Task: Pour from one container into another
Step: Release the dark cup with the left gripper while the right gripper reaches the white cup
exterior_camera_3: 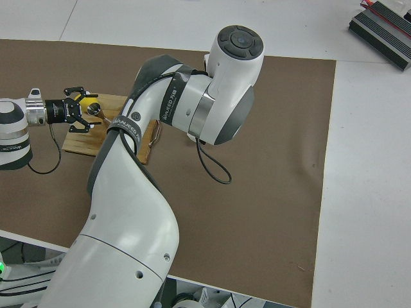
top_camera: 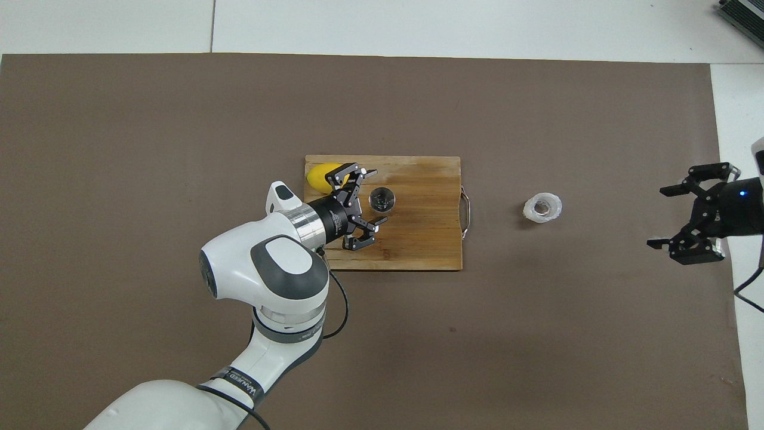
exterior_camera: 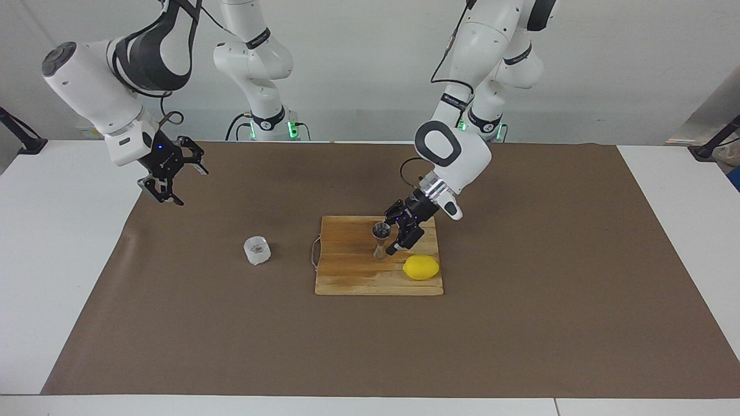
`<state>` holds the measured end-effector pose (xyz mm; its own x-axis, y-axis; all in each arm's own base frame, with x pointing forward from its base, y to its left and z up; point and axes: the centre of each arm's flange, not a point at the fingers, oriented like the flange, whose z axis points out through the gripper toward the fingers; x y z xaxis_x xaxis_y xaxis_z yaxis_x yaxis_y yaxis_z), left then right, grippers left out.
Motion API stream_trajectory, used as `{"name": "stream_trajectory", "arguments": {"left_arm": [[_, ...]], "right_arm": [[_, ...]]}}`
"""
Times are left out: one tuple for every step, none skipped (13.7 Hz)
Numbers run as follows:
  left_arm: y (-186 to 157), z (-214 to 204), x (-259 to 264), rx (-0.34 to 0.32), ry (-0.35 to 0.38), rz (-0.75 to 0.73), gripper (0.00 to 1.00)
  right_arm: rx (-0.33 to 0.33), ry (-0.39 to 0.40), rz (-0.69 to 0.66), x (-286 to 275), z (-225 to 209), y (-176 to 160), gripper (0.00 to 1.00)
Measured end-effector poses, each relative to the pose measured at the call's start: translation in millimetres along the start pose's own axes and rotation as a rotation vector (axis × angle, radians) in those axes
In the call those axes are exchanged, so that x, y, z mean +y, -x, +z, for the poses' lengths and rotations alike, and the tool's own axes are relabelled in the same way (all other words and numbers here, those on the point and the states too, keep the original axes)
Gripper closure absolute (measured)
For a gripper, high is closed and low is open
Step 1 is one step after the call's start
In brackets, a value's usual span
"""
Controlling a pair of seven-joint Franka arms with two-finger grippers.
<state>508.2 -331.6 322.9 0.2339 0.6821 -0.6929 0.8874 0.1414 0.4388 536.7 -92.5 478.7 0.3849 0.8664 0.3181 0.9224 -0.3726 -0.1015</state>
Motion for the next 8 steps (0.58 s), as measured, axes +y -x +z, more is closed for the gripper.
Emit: {"name": "stream_trajectory", "arguments": {"left_arm": [[2, -5, 0, 0.004, -0.007, 0.028, 0.0], [4, -11, -1, 0.008, -0.013, 0.048, 0.0], [5, -15, -2, 0.009, -0.016, 0.064, 0.0], [8, -19, -2, 0.01, -0.021, 0.087, 0.0], [11, -23, 0, 0.007, -0.028, 0.113, 0.0], [14, -26, 2, 0.001, -0.041, 0.152, 0.0], [17, -29, 6, -0.007, -0.062, 0.203, 0.0], [16, -33, 15, -0.025, -0.09, 0.25, 0.0]], "right_arm": [[0.046, -0.025, -0.022, 8, 16, 6, 0.0], [0.09, -0.048, -0.053, 16, 34, 12, 0.0], [0.122, -0.063, -0.08, 23, 51, 17, 0.0], [0.151, -0.077, -0.104, 29, 65, 21, 0.0], [0.18, -0.084, -0.127, 33, 77, 23, 0.0], [0.207, -0.081, -0.152, 37, 86, 26, 0.0], [0.222, -0.071, -0.174, 41, 92, 31, 0.0], [0.229, -0.067, -0.188, 45, 98, 36, 0.0]]}}
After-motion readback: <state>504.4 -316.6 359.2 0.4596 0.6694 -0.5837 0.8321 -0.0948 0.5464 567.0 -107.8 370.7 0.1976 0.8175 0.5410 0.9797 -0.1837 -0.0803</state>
